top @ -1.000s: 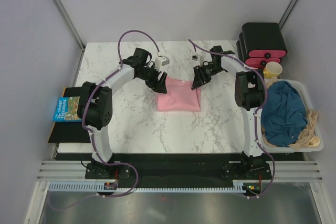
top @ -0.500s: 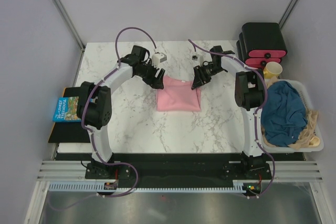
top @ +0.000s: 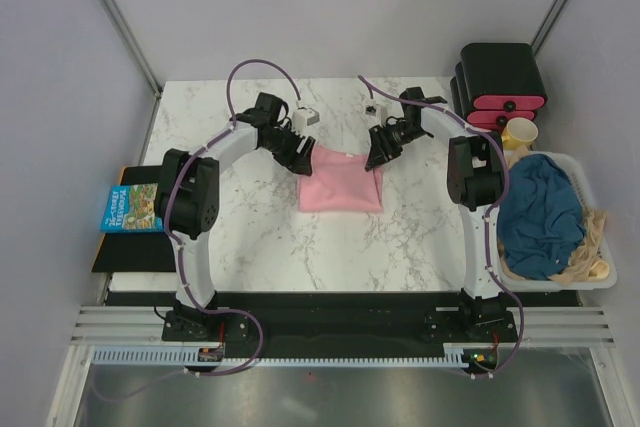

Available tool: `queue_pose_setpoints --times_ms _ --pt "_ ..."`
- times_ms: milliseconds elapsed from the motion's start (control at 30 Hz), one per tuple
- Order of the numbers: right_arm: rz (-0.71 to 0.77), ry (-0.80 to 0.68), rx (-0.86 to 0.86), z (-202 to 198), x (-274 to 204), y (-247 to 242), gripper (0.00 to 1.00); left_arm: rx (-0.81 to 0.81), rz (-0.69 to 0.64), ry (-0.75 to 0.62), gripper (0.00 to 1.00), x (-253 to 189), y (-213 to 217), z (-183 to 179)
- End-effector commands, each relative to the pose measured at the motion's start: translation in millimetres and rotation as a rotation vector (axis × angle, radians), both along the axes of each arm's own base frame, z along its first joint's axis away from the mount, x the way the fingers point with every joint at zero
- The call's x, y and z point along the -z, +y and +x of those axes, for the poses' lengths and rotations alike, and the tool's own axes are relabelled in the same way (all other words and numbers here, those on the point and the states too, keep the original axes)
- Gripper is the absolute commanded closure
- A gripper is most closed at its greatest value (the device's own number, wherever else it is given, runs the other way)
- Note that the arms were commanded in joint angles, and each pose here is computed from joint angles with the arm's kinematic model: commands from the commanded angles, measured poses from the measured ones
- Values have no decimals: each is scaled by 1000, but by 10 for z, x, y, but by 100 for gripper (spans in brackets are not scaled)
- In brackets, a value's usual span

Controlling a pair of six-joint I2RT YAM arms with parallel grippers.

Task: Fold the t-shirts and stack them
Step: Smooth out wrinkles on the folded tshirt

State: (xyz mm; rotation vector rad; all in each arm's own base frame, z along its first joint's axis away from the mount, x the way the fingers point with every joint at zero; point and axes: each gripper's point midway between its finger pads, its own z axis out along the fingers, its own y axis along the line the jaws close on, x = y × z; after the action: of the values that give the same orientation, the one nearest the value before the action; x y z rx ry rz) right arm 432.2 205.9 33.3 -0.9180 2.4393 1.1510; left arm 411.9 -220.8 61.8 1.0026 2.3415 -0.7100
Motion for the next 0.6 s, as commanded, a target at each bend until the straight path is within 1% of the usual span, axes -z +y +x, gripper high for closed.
queue_pose_setpoints --times_ms 0,33,67,133,167,233,267,333,367,467,567 --pt "22 -80 -20 104 -193 54 62 29 -1 -56 31 -55 -16 107" --pt "21 -75 -19 101 -172 53 63 29 -3 -60 32 -67 -15 121" --pt "21 -73 -19 103 -162 54 64 31 -1 -56 36 -59 -21 115" --pt "20 -69 -22 96 -139 67 67 33 -5 -59 40 -62 -28 122" --pt "20 -69 -22 99 -136 68 68 32 -9 -58 47 -72 -28 121" --pt "18 -69 -24 103 -131 80 73 34 -11 -56 56 -66 -33 122" --pt "17 -73 -25 106 -143 86 74 36 -13 -58 71 -71 -36 125" --pt "14 -83 -23 128 -169 85 79 37 -16 -56 87 -70 -50 125" --pt "11 -83 -22 128 -172 81 80 37 -18 -56 98 -80 -54 128" --pt "8 -100 -21 140 -236 75 90 36 -26 -50 98 -84 -67 122" --pt "6 -122 -19 147 -339 74 95 37 -31 -61 98 -143 -72 130"
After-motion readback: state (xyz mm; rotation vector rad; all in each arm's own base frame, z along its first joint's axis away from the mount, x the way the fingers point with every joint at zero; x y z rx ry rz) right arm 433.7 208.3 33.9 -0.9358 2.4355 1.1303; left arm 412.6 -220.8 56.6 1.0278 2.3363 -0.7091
